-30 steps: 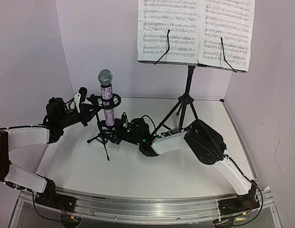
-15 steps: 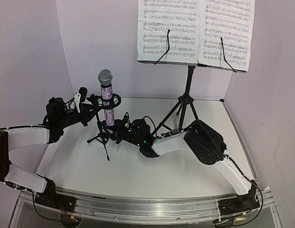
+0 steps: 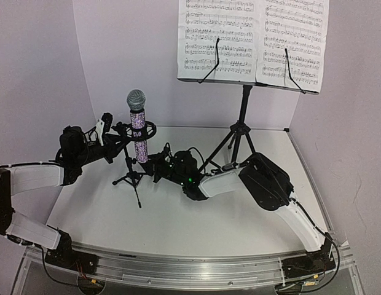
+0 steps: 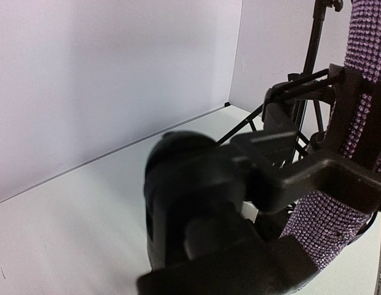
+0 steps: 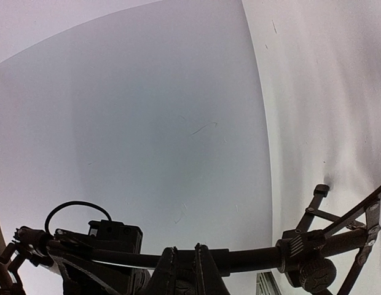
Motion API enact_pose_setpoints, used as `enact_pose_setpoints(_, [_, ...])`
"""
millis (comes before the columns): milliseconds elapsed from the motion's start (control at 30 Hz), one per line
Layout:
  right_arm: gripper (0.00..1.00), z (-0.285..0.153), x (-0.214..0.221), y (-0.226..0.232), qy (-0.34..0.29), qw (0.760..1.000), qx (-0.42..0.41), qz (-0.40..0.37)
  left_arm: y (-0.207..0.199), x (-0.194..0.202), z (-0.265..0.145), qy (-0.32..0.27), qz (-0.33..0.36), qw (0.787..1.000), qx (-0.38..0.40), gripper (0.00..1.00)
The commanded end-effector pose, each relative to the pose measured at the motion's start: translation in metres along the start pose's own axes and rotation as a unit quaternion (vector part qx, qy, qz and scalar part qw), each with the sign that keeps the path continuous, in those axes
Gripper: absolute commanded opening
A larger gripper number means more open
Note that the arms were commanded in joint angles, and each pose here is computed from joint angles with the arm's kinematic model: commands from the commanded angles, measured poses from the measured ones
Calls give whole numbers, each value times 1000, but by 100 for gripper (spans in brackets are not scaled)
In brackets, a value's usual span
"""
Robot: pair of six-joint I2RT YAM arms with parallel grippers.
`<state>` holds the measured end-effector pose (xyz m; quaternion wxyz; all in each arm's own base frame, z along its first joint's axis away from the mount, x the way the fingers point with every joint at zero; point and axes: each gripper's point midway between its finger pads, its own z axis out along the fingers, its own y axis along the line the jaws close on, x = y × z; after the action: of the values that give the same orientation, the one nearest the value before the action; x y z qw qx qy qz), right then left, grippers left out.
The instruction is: Pack up the instrument practice props
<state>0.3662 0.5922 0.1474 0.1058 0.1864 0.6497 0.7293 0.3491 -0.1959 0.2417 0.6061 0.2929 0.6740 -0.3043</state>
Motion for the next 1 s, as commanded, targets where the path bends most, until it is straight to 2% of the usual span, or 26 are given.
enact_pose_setpoints(0, [14, 4, 13, 16, 35, 999, -8, 5, -4, -10, 1, -11, -7, 1000, 12, 0])
enact_pose_setpoints(100, [28, 4, 18, 18, 48, 999, -8, 5, -4, -10, 1, -12, -6, 1000, 12, 0])
enact_pose_setpoints(200, [36, 4, 22, 29, 59, 998, -15, -10, -4, -10, 1, -12, -6, 1000, 13, 0])
enact_pose_setpoints(333, [34, 8, 29, 45, 72, 996, -23, -37, -4, -10, 1, -12, -7, 1000, 12, 0])
enact_pose_setpoints(600, [33, 9, 33, 48, 81, 996, -22, -39, -4, -10, 1, -12, -6, 1000, 13, 0])
enact_pose_setpoints(700, [26, 7, 31, 41, 76, 996, -14, -35, -4, -10, 1, -12, -6, 1000, 13, 0])
enact_pose_setpoints(900, [4, 5, 28, 35, 68, 997, -6, -34, -4, -10, 1, -12, -6, 1000, 12, 0])
enact_pose_setpoints(967, [0, 5, 28, 34, 70, 996, -6, -51, -4, -8, 0, -10, -8, 1000, 11, 0])
